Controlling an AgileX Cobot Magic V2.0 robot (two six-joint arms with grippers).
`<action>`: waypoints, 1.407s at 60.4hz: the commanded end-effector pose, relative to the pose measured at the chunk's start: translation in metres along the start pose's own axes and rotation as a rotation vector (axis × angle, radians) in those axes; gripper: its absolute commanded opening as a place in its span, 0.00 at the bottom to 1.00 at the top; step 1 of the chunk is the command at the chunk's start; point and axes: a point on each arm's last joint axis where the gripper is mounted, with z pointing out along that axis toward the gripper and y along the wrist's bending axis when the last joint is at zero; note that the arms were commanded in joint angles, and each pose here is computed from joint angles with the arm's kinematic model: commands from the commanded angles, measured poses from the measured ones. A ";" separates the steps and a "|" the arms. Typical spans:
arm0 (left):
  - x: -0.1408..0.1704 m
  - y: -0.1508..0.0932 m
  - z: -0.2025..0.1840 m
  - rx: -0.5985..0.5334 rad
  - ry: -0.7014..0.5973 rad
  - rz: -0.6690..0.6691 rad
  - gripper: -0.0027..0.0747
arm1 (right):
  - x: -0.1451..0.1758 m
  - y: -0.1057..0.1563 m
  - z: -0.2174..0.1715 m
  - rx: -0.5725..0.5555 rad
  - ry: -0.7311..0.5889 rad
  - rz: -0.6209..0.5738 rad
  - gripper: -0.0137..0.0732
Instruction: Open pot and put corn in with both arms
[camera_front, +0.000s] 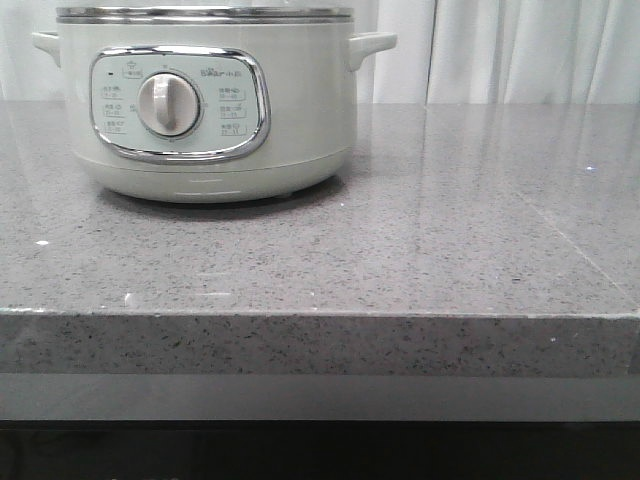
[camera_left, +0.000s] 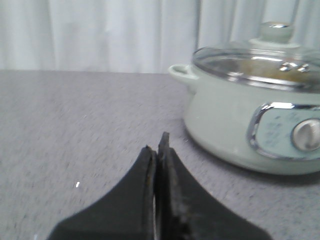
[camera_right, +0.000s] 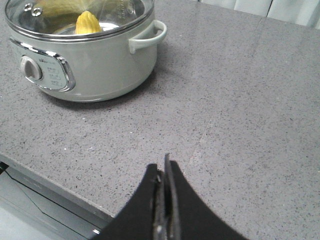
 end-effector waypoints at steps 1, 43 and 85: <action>0.007 0.003 -0.003 -0.034 -0.117 -0.034 0.01 | -0.013 0.000 -0.004 0.002 -0.095 0.003 0.08; 0.042 0.006 -0.004 -0.055 -0.190 -0.032 0.01 | -0.013 0.000 -0.004 0.002 -0.095 0.003 0.08; 0.042 0.006 -0.003 -0.056 -0.188 -0.032 0.01 | 0.008 -0.012 -0.016 0.135 -0.185 0.041 0.08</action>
